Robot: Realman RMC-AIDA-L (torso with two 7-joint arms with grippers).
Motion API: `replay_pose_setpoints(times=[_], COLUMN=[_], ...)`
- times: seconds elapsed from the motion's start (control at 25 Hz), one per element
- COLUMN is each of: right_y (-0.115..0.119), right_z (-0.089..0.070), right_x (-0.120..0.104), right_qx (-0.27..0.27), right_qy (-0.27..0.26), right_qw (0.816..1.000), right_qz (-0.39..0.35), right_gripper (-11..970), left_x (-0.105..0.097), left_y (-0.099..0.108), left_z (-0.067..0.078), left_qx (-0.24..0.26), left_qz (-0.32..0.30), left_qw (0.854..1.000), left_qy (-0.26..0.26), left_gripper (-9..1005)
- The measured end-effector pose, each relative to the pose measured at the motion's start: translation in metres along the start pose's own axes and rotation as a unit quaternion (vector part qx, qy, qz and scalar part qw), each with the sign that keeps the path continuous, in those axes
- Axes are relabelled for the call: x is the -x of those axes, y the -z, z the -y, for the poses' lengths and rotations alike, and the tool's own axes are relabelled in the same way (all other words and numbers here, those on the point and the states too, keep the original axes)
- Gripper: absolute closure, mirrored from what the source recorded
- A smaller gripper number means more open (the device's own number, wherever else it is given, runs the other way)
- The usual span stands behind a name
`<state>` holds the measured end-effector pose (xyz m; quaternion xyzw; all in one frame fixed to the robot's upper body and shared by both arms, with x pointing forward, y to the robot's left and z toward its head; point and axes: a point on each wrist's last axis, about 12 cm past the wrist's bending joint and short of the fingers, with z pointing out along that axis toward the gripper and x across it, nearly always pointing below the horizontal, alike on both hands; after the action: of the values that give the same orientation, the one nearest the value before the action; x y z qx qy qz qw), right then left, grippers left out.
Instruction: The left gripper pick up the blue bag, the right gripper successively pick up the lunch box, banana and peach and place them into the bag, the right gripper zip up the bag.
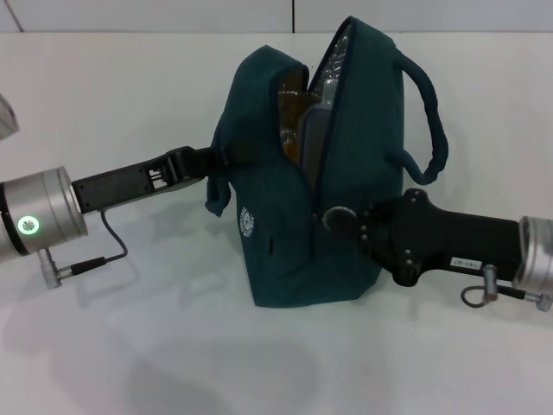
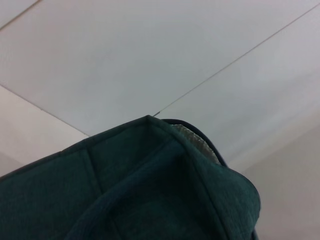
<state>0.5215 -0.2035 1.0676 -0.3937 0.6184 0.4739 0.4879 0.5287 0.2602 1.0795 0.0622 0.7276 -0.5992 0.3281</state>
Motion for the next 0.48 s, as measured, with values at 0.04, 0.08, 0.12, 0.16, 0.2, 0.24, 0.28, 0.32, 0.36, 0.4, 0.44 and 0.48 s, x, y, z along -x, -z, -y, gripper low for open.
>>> replay_pose_setpoints(times=[0.04, 0.08, 0.12, 0.16, 0.2, 0.24, 0.28, 0.32, 0.36, 0.4, 0.44, 0.48], right_y=[0.0031, 0.0033, 0.0035, 0.0034, 0.0032, 0.0025, 0.0018, 0.0012, 0.0004, -0.0003, -0.0012, -0.0019], right_z=[-0.0045, -0.0051, -0.0060, -0.0066, -0.0070, -0.0070, -0.0067, -0.0064, -0.0059, -0.0056, -0.0052, -0.0048], right_x=[0.0030, 0.0036, 0.0044, 0.0054, 0.0061, 0.0069, 0.0077, 0.0085, 0.0094, 0.0102, 0.0111, 0.0119], right_qx=[0.006, 0.007, 0.009, 0.011, 0.012, 0.014, 0.015, 0.016, 0.017, 0.018, 0.019, 0.020], right_qy=[0.024, 0.028, 0.034, 0.039, 0.041, 0.043, 0.045, 0.048, 0.052, 0.056, 0.059, 0.062], right_qw=[0.999, 0.999, 0.999, 0.998, 0.998, 0.998, 0.998, 0.998, 0.997, 0.997, 0.997, 0.997], right_qz=[0.026, 0.030, 0.035, 0.040, 0.043, 0.045, 0.045, 0.045, 0.046, 0.046, 0.046, 0.046], right_gripper=[953, 953, 952, 952, 952, 952, 952, 952, 952, 952, 952, 952], left_x=[0.0000, 0.0010, 0.0012, 0.0018, 0.0023, 0.0028, 0.0032, 0.0036, 0.0038, 0.0040, 0.0042, 0.0048], left_y=[0.0000, -0.0011, -0.0014, -0.0021, -0.0029, -0.0037, -0.0045, -0.0052, -0.0056, -0.0056, -0.0055, -0.0051], left_z=[0.0000, 0.0007, 0.0009, 0.0014, 0.0018, 0.0022, 0.0025, 0.0028, 0.0029, 0.0029, 0.0030, 0.0034], left_qx=[0.000, -0.002, -0.003, -0.005, -0.006, -0.007, -0.008, -0.009, -0.010, -0.010, -0.010, -0.012], left_qz=[0.000, -0.001, -0.002, -0.003, -0.004, -0.005, -0.006, -0.007, -0.007, -0.007, -0.006, -0.002], left_qw=[1.000, 1.000, 1.000, 1.000, 1.000, 1.000, 1.000, 1.000, 1.000, 1.000, 1.000, 0.999], left_qy=[0.000, -0.004, -0.004, -0.007, -0.009, -0.010, -0.011, -0.013, -0.015, -0.018, -0.021, -0.030], left_gripper=[887, 886, 886, 886, 886, 885, 885, 885, 884, 884, 884, 884])
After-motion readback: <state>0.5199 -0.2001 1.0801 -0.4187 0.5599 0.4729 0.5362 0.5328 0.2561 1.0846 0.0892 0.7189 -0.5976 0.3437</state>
